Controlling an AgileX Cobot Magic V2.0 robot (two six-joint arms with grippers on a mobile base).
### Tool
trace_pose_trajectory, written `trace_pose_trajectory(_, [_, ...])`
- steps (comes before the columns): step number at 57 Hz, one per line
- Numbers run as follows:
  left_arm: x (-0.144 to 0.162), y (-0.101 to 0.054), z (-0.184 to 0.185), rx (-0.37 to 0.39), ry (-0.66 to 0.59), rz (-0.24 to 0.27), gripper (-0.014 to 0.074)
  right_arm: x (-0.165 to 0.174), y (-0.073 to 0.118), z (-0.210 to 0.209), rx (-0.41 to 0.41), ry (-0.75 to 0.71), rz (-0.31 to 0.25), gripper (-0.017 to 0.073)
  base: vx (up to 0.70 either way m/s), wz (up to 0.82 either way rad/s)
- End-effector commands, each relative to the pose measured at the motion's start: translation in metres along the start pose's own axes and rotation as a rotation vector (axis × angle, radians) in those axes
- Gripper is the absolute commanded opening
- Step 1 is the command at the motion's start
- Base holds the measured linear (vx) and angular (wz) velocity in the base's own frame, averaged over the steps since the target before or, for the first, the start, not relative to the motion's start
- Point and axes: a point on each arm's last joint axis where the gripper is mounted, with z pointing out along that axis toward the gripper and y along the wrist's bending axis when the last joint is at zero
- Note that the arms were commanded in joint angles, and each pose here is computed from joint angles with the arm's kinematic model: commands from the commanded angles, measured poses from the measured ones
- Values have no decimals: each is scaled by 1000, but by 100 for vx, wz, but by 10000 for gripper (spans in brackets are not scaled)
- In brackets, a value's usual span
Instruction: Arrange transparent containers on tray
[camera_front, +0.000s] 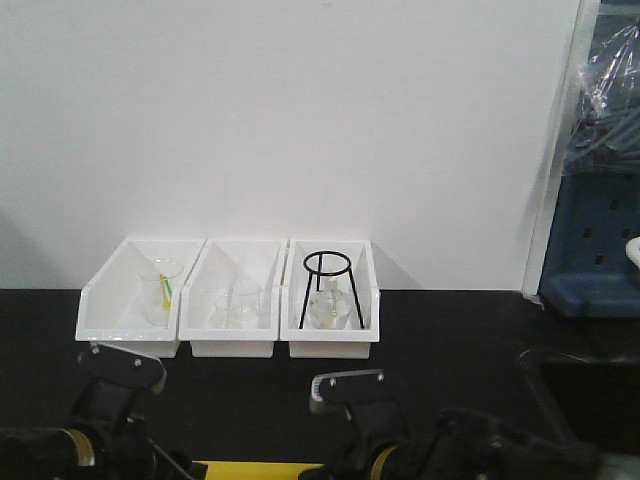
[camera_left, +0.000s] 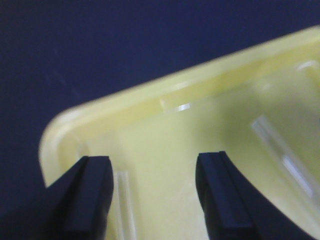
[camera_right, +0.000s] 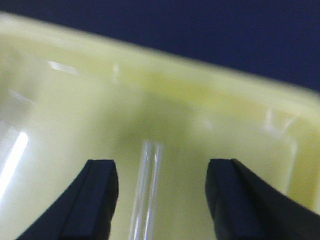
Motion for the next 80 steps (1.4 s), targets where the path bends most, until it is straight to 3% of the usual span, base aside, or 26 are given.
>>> trace_pose_trajectory(1, [-26,-6,-47,17,-220,47,491,-36,5,-66,-74,-237,-67,396,0,0])
trace_pose_trajectory(9, [-33,-8,-114,23,-431,95,491,-46,-6,-144,-68,-410,-94,281,0,0])
trace_pose_trajectory(16, [-25,-7,-170,10,-587,144,477,-39,-23,-205,-25,-494,-77,149,0,0])
trace_pose_trajectory(26, [-5,-3,-212,-10,-628,162,363,-25,-39,-260,-17,-600,-79,-8,0,0])
trace_pose_trajectory(41, [10,-1,-239,-5,-684,151,90,-22,-42,-272,-28,-627,-63,-12,0,0])
trace_pose_trajectory(50, [11,-1,-241,-6,-692,152,-3,-22,-41,-270,-27,-623,-64,-13,0,0])
trace_pose_trajectory(73, [11,-1,-241,-7,-692,154,-8,-22,-41,-270,-27,-623,-64,-13,0,0])
trace_pose_trajectory(80, [15,3,-243,-72,-673,210,-6,-22,-41,-270,-27,-623,-64,-13,0,0])
